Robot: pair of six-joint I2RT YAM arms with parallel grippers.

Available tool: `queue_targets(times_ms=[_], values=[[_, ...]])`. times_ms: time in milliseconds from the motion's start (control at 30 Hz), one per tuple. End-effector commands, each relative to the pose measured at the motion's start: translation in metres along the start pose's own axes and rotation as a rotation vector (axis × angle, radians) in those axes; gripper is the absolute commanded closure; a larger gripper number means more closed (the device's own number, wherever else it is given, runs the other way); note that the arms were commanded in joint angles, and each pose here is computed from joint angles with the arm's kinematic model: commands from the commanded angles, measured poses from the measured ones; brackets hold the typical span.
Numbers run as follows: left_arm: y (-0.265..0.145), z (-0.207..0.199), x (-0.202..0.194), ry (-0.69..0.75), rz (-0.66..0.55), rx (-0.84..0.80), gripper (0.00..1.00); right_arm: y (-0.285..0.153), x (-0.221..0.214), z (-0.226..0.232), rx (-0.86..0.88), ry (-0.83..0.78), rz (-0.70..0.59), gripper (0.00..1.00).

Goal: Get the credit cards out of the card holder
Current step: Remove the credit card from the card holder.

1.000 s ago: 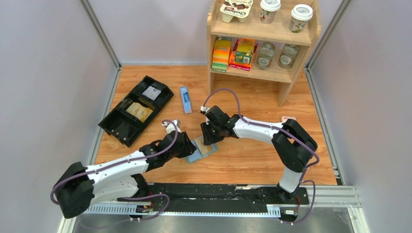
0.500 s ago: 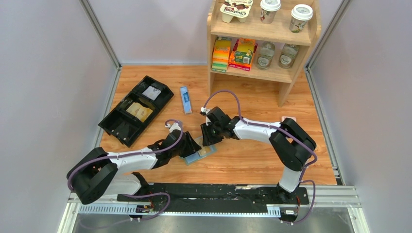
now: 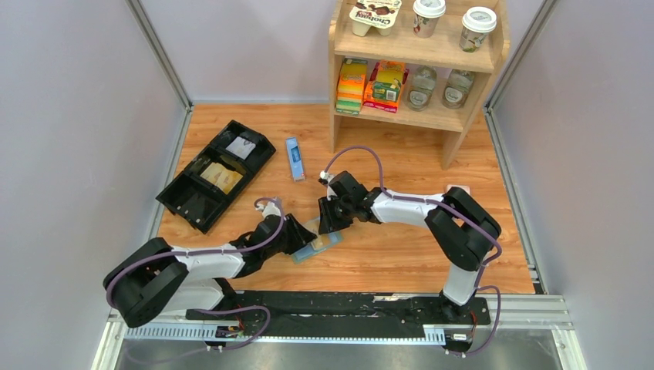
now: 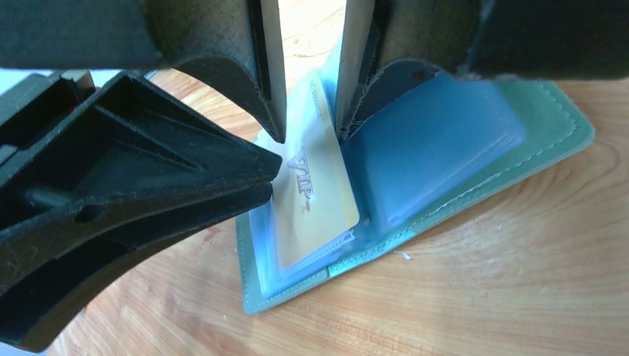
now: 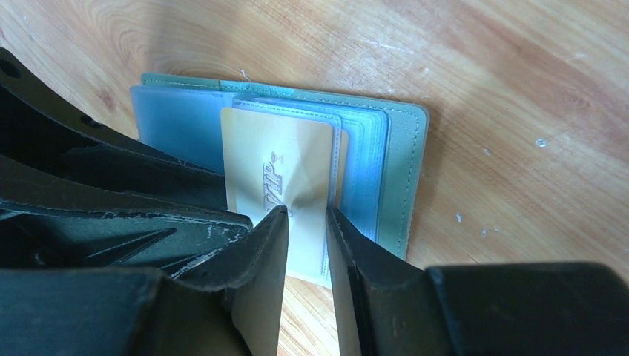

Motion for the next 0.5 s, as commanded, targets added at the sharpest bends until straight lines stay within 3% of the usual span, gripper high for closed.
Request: queue_targets(times_ms=[0, 467], values=[[-0.009, -0.020, 0.015, -0.040, -0.082, -0.118, 0.64, 0.010, -0.021, -0.018, -0.047, 0.035, 0.061, 0.68], [-0.026, -0.054, 0.034, 0.000, -0.165, -0.279, 0.78, 0.014, -0.024, -0.023, -0.054, 0.058, 0.080, 0.67]])
Point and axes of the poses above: each gripper's point midway between its finger pads, its own y axis out along the fingers, its own z axis along the line the jaws close on, x = y × z, the point moved 1 cm from there along -y, back along the fingers, and after that the axes turned 5 degrees about y, right-handed, at the moved point
